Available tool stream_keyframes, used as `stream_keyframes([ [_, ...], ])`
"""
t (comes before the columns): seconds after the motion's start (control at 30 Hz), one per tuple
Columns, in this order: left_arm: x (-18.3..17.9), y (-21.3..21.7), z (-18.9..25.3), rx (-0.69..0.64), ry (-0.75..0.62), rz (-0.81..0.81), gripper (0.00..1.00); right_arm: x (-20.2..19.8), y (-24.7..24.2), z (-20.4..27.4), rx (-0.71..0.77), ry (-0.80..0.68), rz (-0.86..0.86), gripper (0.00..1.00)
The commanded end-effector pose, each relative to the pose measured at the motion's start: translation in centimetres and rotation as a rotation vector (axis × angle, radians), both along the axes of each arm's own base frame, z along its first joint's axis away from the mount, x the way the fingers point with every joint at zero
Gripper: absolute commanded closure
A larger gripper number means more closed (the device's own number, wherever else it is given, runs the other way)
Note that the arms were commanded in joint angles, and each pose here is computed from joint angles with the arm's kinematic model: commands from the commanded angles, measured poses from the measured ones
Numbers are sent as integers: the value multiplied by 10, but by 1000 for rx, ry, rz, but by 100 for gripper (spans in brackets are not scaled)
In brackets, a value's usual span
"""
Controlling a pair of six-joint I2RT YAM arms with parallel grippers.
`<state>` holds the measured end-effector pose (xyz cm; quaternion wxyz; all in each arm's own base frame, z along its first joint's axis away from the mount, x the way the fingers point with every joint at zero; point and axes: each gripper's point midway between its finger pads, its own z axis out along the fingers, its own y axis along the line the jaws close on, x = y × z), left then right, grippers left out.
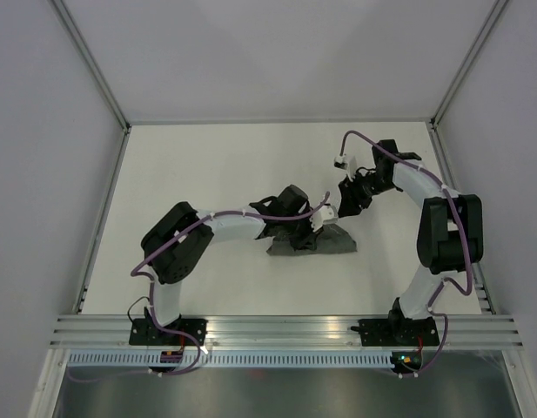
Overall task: Fold the napkin, place the utensils inside, and roll it up
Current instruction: Roll the napkin with the utensil
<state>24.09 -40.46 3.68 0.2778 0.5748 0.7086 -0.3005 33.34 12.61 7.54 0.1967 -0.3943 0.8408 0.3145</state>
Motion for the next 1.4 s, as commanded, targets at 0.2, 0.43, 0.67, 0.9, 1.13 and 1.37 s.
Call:
stream_keyframes([
  [0.2, -34, 30, -33, 58, 422, 50, 98, -12, -5, 35, -1, -290, 28, 49],
  [0.43, -35, 30, -39, 52, 506, 64, 98, -43, 0, 28, -12, -334, 149, 49],
  [0.67, -33, 29, -38, 38, 542, 67, 98, -73, 26, 1, -88, -425, 269, 48],
  [0.9, -31, 33, -45, 50, 575, 89, 98, -92, 49, -6, -97, -497, 340, 46],
  [1.13, -27, 32, -44, 38, 617, 105, 98, -100, 64, -19, -130, -537, 379, 44],
  [1.37, -27, 33, -49, 41, 645, 110, 98, -104, 75, -34, -161, -527, 414, 43],
])
